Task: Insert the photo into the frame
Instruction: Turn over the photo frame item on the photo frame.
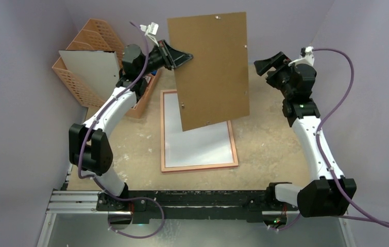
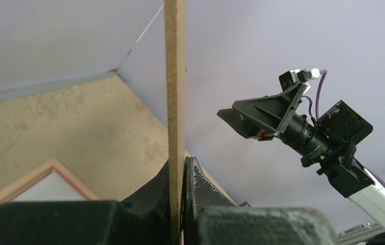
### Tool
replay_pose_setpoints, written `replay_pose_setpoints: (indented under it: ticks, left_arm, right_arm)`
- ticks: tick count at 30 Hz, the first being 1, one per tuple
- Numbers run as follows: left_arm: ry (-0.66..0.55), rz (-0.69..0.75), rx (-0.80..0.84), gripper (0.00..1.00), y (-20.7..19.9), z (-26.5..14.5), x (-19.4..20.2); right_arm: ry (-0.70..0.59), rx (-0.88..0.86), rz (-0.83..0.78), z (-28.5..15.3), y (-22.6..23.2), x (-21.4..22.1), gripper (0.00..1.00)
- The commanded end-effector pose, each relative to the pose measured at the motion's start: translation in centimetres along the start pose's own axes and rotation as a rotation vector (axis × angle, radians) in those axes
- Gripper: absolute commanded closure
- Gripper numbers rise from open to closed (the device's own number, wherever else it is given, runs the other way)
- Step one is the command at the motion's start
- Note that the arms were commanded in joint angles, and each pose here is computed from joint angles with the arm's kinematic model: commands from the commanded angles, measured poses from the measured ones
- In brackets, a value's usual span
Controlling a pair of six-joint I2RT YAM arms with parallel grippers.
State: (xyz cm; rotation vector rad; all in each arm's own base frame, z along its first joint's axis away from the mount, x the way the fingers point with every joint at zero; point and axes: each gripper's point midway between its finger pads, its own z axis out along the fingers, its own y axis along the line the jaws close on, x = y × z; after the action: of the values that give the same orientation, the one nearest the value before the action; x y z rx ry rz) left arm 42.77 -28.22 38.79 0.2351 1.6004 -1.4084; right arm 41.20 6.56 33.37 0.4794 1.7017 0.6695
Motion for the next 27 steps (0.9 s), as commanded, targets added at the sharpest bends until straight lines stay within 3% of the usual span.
replay_pose_setpoints:
  ticks: [1, 4, 9, 14, 19, 24, 27]
  left_arm:
    - [-0.233, 0.149, 0.214, 1.0, -8.3, -3.1, -5.4]
    - [-0.366, 0.211, 0.317, 1.0, -11.3, -5.2, -6.6]
    - [-0.424, 0.25, 0.331, 1.0, -12.3, -6.4, -6.9]
    - [-0.397, 0.211, 0.334, 1.0, -12.4, -6.5, -6.6]
    - [-0.377, 0.156, 0.242, 1.0, -11.6, -5.9, -7.4]
    - [-0.333, 0.087, 0.202, 1.0, -10.1, -5.2, -8.4]
    - [-0.302, 0.046, 0.258, 1.0, -9.7, -5.4, -8.8]
  right_arm:
    - [-0.137, 0.0, 0.034, -0.8, 2.7, -5.6, 0.17]
    - [-0.139, 0.054, 0.013, -0.7, 2.1, -6.5, 0.18]
    - [-0.135, 0.006, -0.008, -0.4, 3.3, -7.0, 0.18]
    - [-0.12, 0.015, -0.039, 0.3, 3.6, -7.6, 0.19]
    - [-0.043, -0.206, -0.183, -0.5, 6.3, -5.3, 0.14]
    - [-0.035, -0.323, -0.158, -1.9, 6.5, -4.9, 0.11]
    - [0.009, -0.427, -0.137, -2.6, 6.7, -4.4, 0.1]
